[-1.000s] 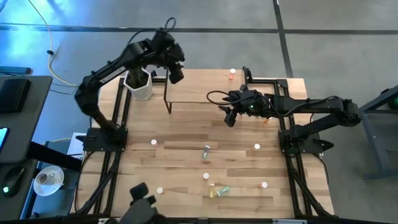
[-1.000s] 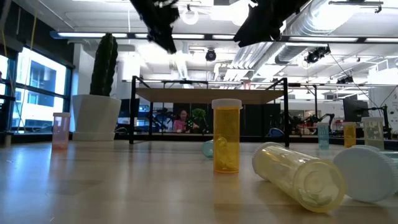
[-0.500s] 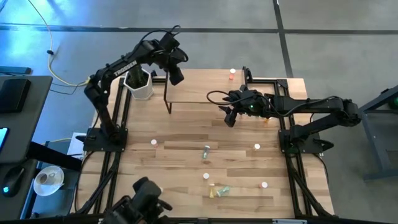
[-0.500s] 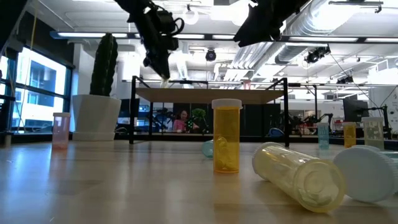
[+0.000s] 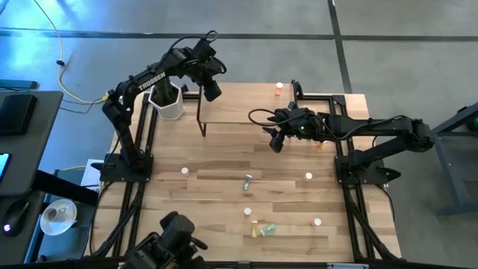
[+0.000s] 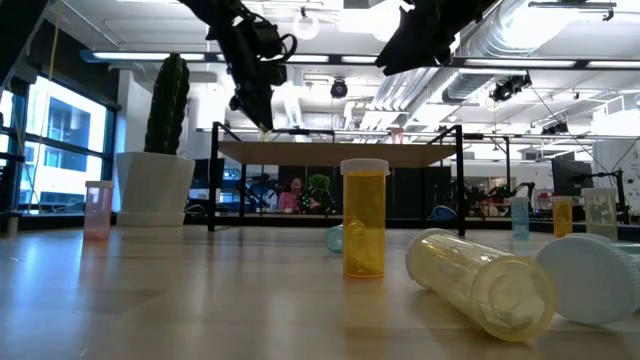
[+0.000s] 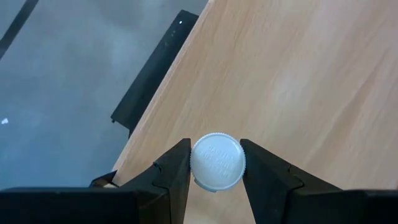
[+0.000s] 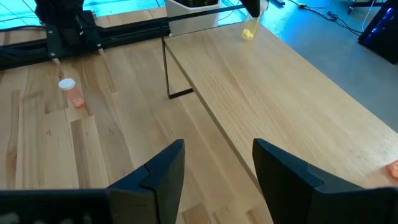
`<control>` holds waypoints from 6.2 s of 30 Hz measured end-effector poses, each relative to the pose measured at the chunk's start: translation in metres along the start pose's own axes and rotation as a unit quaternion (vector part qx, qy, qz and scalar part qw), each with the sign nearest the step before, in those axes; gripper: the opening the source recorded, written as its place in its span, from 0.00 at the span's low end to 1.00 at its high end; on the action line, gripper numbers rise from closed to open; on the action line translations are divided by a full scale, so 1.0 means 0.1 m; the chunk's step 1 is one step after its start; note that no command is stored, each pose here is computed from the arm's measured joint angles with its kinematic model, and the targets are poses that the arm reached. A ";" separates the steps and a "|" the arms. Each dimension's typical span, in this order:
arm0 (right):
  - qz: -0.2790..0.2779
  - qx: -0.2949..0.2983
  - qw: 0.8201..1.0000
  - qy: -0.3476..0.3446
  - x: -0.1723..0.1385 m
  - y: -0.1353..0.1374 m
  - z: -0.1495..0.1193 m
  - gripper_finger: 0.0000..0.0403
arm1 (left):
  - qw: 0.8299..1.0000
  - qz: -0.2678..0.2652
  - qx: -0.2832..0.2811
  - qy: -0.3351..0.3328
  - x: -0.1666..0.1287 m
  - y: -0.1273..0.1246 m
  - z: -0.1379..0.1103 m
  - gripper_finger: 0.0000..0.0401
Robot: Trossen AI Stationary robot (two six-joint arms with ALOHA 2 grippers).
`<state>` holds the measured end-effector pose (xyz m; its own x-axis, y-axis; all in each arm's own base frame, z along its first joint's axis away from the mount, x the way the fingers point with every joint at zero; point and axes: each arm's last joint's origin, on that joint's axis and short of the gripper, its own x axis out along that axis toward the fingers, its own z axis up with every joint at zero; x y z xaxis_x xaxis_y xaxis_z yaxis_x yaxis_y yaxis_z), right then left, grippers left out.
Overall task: Pick and place medicine bottles onto shelf by color
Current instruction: Put the middle left yellow pill bottle on the shelf, then put the bottom left orange pill bottle on the shelf
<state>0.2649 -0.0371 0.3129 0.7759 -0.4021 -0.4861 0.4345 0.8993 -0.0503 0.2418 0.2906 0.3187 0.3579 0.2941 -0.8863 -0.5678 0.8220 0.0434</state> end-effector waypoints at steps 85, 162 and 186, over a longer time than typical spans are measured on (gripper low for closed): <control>0.199 -0.062 0.977 0.051 -0.17 0.46 -0.14 0.45 | 0.976 -0.117 0.037 -0.177 -0.65 -1.08 -0.92 0.50; 0.335 -0.179 0.921 0.086 0.50 2.09 -1.20 0.45 | 0.943 -0.228 0.068 -0.234 -0.57 -2.77 -2.25 0.50; 0.324 -0.182 0.922 0.107 0.64 2.14 -1.38 0.43 | 0.943 -0.228 0.068 -0.234 -0.56 -2.77 -2.25 0.50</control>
<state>0.3441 0.1533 0.1505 0.6934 0.2476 -0.6767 -0.3006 0.9529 0.0406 0.2121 -0.0629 0.2531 0.8473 0.0513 -0.5287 -0.1865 0.9607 -0.2057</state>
